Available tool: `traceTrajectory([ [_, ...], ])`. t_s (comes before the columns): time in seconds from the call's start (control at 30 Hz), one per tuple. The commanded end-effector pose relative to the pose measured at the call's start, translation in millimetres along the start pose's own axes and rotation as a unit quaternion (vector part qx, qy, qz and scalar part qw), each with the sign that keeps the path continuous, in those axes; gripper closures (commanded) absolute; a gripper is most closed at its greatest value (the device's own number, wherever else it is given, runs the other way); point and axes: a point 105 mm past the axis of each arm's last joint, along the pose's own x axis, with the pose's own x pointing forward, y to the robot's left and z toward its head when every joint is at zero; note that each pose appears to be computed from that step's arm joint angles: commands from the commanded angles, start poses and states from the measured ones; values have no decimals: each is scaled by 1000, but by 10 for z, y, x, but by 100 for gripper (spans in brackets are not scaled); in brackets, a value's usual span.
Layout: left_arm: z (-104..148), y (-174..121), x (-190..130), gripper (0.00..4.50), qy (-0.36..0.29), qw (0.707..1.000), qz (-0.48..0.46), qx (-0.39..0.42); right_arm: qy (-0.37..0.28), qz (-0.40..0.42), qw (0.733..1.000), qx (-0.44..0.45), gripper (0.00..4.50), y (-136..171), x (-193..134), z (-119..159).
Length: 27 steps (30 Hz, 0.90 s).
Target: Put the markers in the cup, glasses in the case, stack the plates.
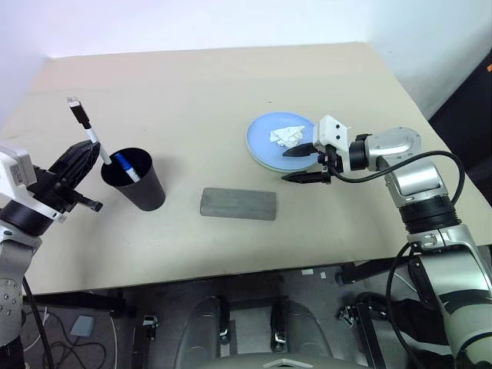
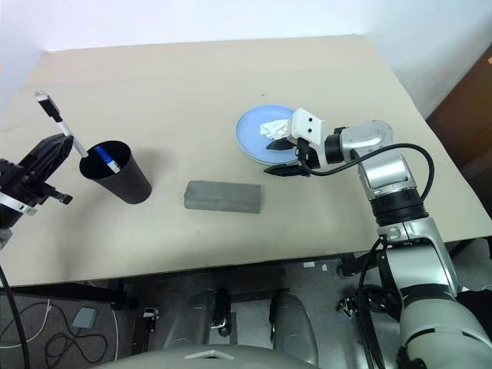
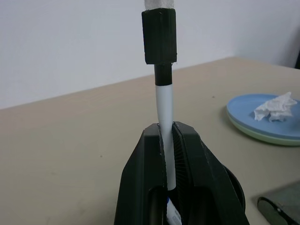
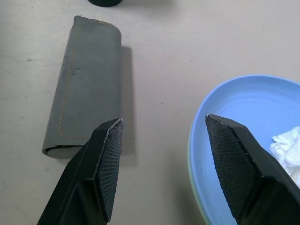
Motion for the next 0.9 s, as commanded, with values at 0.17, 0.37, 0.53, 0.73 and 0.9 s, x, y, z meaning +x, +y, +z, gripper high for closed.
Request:
traceTrajectory([
  [0.17, 61, -12, -21, 194, -8, 1000, -7, 4, -12, -23, 999, -23, 149, -72, -101, 124],
  [0.37, 149, -21, -39, 3, -14, 1000, -4, 15, -14, -23, 999, -25, 149, -86, -80, 129],
  [0.53, 272, -77, -102, 3, -16, 999, -38, -3, -21, -26, 999, -21, 149, -117, -76, 146],
  [0.73, 387, -48, -343, 3, -3, 998, -58, -22, -77, -38, 996, 11, 149, -151, -100, 230],
  [0.9, 326, -144, -510, 3, 26, 996, -74, -37, -105, -47, 993, 39, 149, -138, -136, 214],
])
